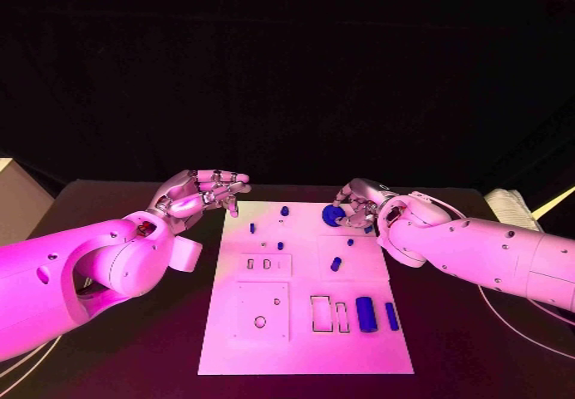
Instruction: Assemble the parts on the task board
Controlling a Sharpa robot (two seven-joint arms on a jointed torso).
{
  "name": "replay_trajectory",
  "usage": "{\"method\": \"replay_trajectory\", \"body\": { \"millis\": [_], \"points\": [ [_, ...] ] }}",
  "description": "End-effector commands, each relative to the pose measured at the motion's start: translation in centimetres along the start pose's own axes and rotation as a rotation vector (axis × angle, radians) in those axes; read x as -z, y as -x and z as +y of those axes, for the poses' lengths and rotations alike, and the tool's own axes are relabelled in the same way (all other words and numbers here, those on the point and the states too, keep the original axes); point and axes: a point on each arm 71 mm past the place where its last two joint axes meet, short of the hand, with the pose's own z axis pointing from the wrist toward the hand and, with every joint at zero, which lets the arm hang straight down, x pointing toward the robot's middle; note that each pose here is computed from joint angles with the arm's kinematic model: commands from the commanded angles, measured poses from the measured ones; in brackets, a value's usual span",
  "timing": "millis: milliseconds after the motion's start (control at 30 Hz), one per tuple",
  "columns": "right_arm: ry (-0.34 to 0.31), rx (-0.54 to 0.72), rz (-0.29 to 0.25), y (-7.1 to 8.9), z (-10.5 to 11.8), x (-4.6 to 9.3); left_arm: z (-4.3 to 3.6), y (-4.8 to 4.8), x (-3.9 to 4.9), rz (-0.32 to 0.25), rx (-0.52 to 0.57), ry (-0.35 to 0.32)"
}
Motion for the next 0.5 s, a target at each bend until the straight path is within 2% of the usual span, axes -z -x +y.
{"method": "replay_trajectory", "body": {
  "millis": [33, 233, 500],
  "points": [
    [0.063, 0.035, -0.093, 0.6, 1.2, 0.2, -0.07, -0.29, -0.05, 0.023, 0.006, -0.005],
    [0.136, 0.014, -0.111, 0.6, 4.3, 1.0, -0.05, -0.38, -0.07, 0.029, 0.008, -0.003],
    [0.209, 0.06, -0.124, -0.2, 8.0, 0.9, -0.06, -0.52, -0.1, 0.034, 0.01, -0.003]
  ]
}}
